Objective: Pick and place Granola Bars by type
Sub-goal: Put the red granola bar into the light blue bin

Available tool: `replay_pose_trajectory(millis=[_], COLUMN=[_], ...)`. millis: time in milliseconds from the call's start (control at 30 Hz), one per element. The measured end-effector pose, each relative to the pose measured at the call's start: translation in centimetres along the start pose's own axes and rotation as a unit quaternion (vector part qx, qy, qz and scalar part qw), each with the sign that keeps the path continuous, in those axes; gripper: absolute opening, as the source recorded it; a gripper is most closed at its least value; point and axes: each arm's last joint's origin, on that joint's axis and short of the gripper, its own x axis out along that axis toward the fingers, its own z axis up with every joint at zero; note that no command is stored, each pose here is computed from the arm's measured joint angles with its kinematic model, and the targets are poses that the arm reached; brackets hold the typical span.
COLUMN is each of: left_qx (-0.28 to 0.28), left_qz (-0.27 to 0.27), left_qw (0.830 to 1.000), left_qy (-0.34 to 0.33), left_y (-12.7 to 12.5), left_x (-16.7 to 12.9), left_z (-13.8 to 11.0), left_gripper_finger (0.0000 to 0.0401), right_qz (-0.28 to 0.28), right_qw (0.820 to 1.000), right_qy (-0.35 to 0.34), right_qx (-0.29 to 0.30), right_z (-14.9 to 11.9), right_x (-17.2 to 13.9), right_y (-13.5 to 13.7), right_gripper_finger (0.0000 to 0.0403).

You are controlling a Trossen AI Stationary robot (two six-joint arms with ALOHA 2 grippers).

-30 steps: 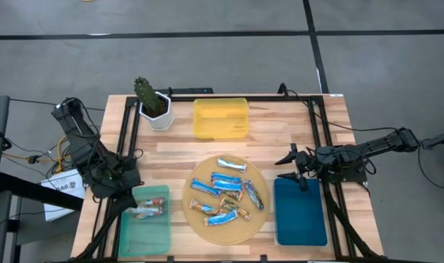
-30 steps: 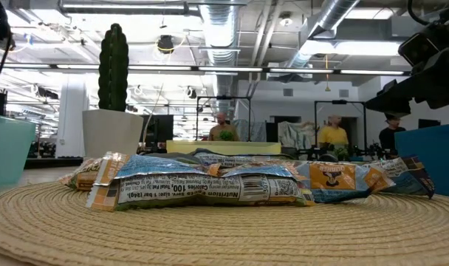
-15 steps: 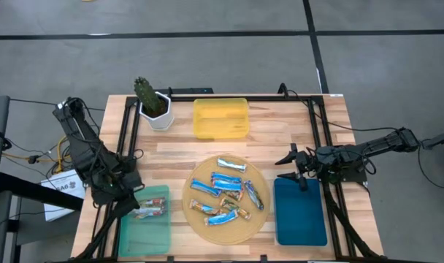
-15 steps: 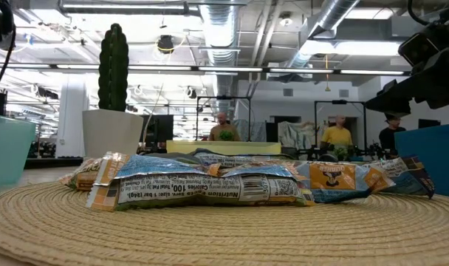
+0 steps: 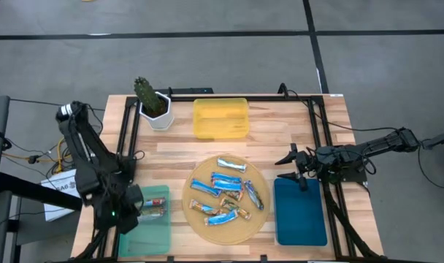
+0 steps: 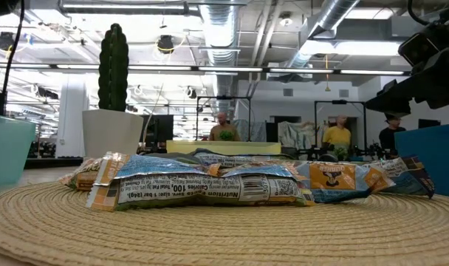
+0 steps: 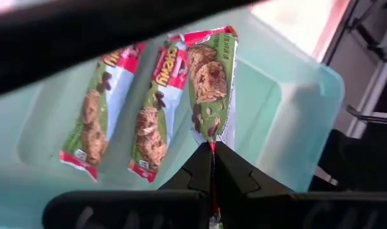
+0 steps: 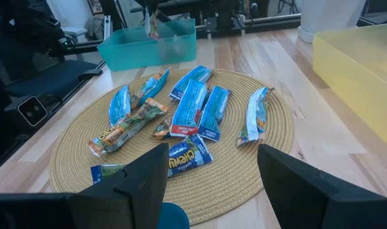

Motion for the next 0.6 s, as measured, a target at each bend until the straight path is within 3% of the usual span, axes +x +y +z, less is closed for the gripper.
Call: replay_pose_trajectory(millis=[300,600], left_qx=[0.015,0.028], left_qz=[0.017,0.021], left_qw=[1.0,0.999], left_qy=[-0.012,-0.014], left_y=[-1.4,-1.4], left_x=[3.2,3.4], left_z=[-2.2,-2.3], left_gripper_finger=[0.0,0.0024], right_qz=[0.0,0.0], right_qw=[1.0,1.0], right_qy=[0.0,0.0], right_qx=[0.0,0.0], right_z=[0.0,0.0], right_x=[0.0,0.0], right_y=[0.0,0.0], right_gripper_finger=[0.0234,0.0234])
